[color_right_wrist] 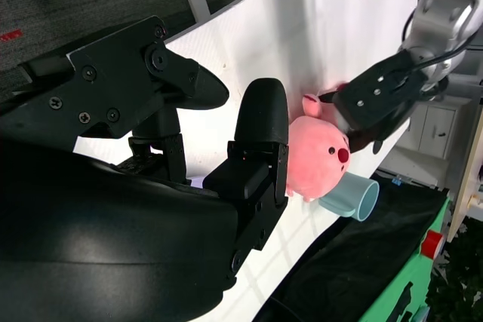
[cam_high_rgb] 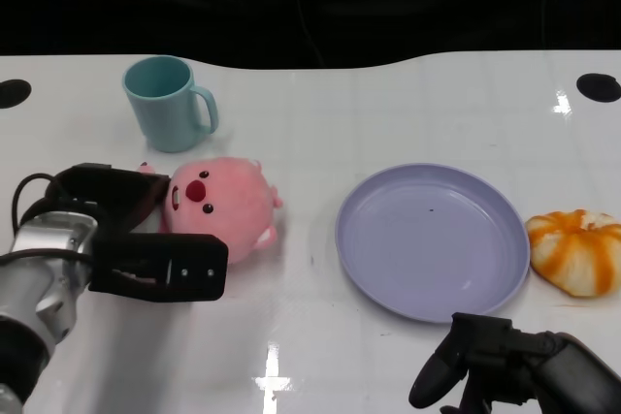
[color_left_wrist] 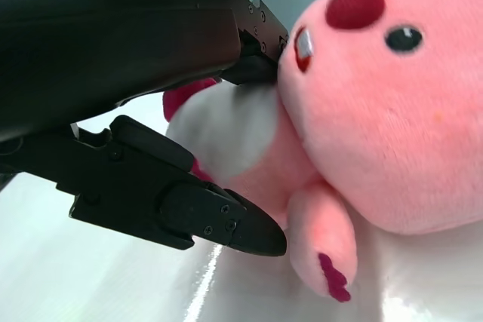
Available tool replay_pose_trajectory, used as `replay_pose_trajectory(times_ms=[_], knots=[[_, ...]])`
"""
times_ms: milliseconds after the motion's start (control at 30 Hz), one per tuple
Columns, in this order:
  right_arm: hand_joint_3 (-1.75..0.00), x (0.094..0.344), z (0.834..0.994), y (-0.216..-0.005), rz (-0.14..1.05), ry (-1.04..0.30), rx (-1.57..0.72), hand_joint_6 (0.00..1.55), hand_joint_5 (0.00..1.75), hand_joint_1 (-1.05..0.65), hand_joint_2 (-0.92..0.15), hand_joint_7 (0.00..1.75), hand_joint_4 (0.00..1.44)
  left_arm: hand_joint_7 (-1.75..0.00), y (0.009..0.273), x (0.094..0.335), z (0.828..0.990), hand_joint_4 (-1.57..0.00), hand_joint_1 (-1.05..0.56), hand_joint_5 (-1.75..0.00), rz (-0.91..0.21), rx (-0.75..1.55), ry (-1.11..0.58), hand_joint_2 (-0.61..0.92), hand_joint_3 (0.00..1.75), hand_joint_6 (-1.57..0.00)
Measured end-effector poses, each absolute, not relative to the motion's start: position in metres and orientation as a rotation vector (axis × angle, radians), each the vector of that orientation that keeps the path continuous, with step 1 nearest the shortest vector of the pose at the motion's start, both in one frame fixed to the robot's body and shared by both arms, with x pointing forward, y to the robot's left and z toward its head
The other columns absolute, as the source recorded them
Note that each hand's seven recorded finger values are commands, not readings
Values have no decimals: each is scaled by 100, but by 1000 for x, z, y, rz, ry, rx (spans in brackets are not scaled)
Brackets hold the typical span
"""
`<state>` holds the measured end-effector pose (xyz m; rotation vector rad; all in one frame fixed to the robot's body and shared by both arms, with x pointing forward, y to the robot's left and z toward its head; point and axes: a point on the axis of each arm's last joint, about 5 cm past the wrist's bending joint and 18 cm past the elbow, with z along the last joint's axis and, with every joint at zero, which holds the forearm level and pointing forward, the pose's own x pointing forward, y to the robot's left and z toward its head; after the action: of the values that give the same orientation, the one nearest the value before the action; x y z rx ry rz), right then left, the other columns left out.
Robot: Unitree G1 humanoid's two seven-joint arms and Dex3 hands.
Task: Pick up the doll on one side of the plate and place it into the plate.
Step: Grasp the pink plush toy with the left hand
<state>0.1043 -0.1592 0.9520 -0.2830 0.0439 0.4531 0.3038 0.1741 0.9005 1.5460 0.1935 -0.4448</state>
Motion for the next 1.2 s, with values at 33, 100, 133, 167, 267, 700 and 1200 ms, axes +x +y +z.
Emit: replay_pose_trajectory(times_ms=[33, 100, 133, 167, 267, 700, 1200], knots=[[-89, 104, 952, -159, 453, 44, -284, 60, 157, -12, -66, 121, 64, -2, 173, 305, 899, -31, -67, -17, -442, 1542, 198, 92, 0, -41], [-88, 103, 952, -159, 453, 46, -284, 60, 157, -13, -66, 121, 64, -2, 171, 308, 897, -33, -65, -15, -439, 1539, 212, 92, 1, -44], [-88, 103, 953, -159, 454, 45, -284, 60, 157, -13, -66, 121, 64, -4, 170, 308, 895, -38, -61, -15, -440, 1540, 218, 92, 2, -50], [-89, 103, 953, -159, 454, 44, -283, 60, 157, -13, -66, 121, 64, -4, 169, 308, 893, -44, -58, -14, -439, 1537, 227, 92, 3, -56], [-89, 101, 954, -159, 453, 47, -282, 60, 157, -14, -65, 122, 65, -7, 169, 309, 889, -76, -46, -18, -429, 1516, 240, 92, 3, -83], [-91, 101, 954, -159, 454, 50, -265, 60, 158, -15, -65, 122, 64, -172, 172, 295, 867, -79, -23, -174, -287, 1354, 139, 92, 27, -65], [-93, 107, 951, -163, 438, 60, -269, 59, 158, -11, -65, 123, 63, -175, 179, 264, 856, -97, -12, -175, -163, 876, -19, 40, 137, -78]])
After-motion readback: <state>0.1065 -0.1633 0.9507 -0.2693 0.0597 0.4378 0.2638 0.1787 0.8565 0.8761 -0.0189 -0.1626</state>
